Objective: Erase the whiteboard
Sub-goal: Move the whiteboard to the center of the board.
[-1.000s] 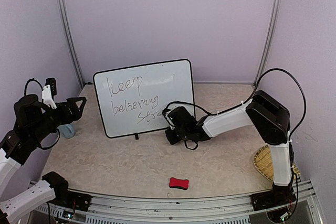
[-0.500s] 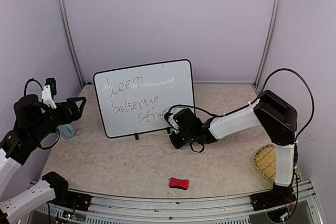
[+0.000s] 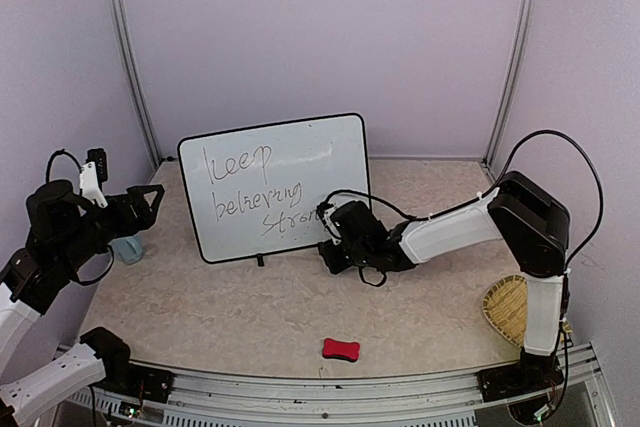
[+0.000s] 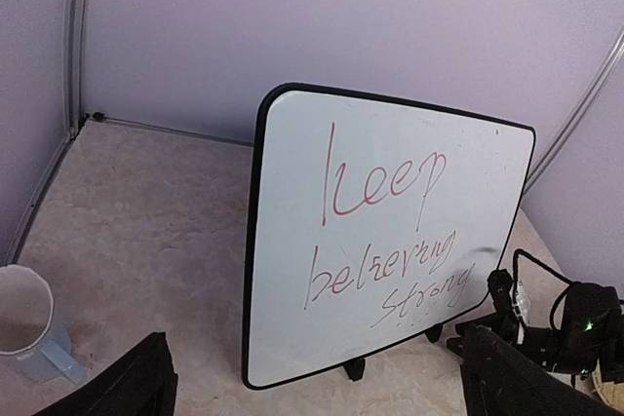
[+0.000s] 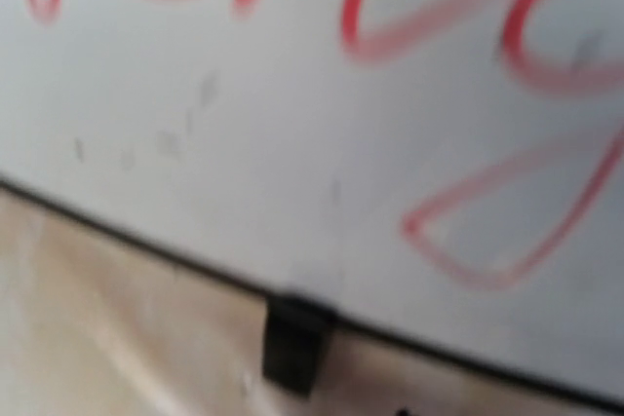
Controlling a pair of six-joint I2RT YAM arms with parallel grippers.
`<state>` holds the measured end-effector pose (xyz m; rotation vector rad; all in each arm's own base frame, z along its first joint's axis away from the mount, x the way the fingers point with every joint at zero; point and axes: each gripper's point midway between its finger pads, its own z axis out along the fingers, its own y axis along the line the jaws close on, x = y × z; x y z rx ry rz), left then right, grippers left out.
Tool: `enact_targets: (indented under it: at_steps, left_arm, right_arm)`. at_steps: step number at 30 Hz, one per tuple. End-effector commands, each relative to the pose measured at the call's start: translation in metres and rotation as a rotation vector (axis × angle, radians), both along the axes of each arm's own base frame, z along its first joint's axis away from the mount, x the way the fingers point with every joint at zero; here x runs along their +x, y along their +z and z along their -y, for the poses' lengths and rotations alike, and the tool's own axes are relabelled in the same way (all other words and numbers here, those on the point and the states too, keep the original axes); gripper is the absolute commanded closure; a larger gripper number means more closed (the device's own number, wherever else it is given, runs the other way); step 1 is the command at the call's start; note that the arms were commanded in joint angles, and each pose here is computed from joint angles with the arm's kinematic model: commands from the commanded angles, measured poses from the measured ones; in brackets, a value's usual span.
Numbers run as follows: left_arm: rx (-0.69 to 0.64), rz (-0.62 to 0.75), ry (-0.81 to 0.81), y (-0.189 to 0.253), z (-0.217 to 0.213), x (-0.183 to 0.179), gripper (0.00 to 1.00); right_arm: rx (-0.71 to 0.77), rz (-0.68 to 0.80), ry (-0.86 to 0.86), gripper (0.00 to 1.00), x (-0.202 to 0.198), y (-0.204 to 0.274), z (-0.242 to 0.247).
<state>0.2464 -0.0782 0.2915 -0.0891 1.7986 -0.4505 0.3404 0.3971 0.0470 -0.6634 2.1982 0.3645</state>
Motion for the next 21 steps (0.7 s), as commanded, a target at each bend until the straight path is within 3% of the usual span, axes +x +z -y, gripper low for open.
enact_targets:
  at_steps: [1, 14, 21]
  left_arm:
    - [0.009, 0.011, 0.006, 0.0, -0.002, 0.001, 0.01]
    - [0.007, 0.011, 0.003, 0.0, -0.001, 0.001, 0.01]
    - [0.007, 0.012, 0.004, 0.0, -0.002, 0.001, 0.01]
  right_arm:
    - [0.048, 0.06, -0.048, 0.65, 0.017, 0.014, -0.016]
    - [0.014, 0.027, -0.082, 0.66, 0.022, -0.006, -0.025]
    - [0.006, 0.023, -0.091, 0.82, 0.025, -0.014, -0.026]
